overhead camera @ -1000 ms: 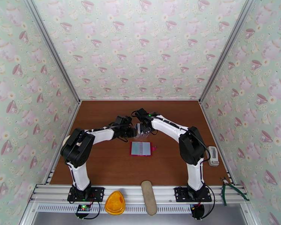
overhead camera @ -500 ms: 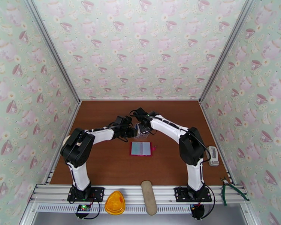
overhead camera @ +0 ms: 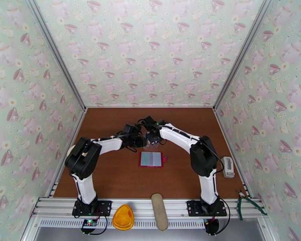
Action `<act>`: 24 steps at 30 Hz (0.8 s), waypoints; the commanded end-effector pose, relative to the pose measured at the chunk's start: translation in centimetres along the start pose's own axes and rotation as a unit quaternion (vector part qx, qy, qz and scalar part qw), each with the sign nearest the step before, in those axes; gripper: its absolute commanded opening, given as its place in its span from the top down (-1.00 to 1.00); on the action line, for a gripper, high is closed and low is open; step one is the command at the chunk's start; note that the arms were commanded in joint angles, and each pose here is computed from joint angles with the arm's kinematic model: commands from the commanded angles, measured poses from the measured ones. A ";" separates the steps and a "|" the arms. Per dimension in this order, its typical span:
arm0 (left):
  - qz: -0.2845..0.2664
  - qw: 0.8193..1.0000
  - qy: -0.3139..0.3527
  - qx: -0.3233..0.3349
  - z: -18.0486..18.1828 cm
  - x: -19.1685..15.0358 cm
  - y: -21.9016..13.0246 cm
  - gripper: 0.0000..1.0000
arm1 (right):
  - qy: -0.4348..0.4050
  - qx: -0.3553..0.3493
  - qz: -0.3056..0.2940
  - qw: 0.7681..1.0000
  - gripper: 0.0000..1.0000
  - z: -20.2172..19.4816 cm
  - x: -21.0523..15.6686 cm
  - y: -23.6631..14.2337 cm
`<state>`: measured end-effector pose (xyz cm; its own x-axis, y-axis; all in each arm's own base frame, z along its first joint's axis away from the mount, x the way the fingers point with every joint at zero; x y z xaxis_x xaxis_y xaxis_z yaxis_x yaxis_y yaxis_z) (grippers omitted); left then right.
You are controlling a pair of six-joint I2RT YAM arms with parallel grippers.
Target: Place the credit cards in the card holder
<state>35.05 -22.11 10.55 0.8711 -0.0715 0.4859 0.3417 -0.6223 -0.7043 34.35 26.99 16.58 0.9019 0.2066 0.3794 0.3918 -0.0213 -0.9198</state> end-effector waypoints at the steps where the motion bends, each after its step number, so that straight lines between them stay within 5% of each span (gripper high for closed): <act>1: 0.028 0.999 -0.011 0.019 1.1 -1.0 0.5 0.31 | 0.016 0.021 0.016 1.000 0.71 0.0 0.0 0.9; 10: 0.030 0.999 -0.012 0.019 1.2 -1.2 0.7 0.31 | 0.037 0.045 0.014 0.998 0.53 -0.5 0.9 0.9; 24: 0.031 0.999 -0.013 0.019 1.3 -1.2 0.7 0.31 | 0.048 0.053 0.010 0.997 0.59 -0.4 3.0 1.5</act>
<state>35.05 -22.11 10.55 0.8711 -0.0716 0.4858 0.3415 -0.6225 -0.7041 36.99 26.75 16.52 0.9222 0.1249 0.3660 0.3606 0.0645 -0.9305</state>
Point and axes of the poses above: each hand's point on the last joint's axis, 136 mm out from that joint toward the fingers, its own y axis out along the fingers, its own z axis along the line the jaws close on, x = y × z, the point moved 8 cm from there along -y, back along the fingers, and after that the axes turned 11 degrees about y, right-handed, at the moved point
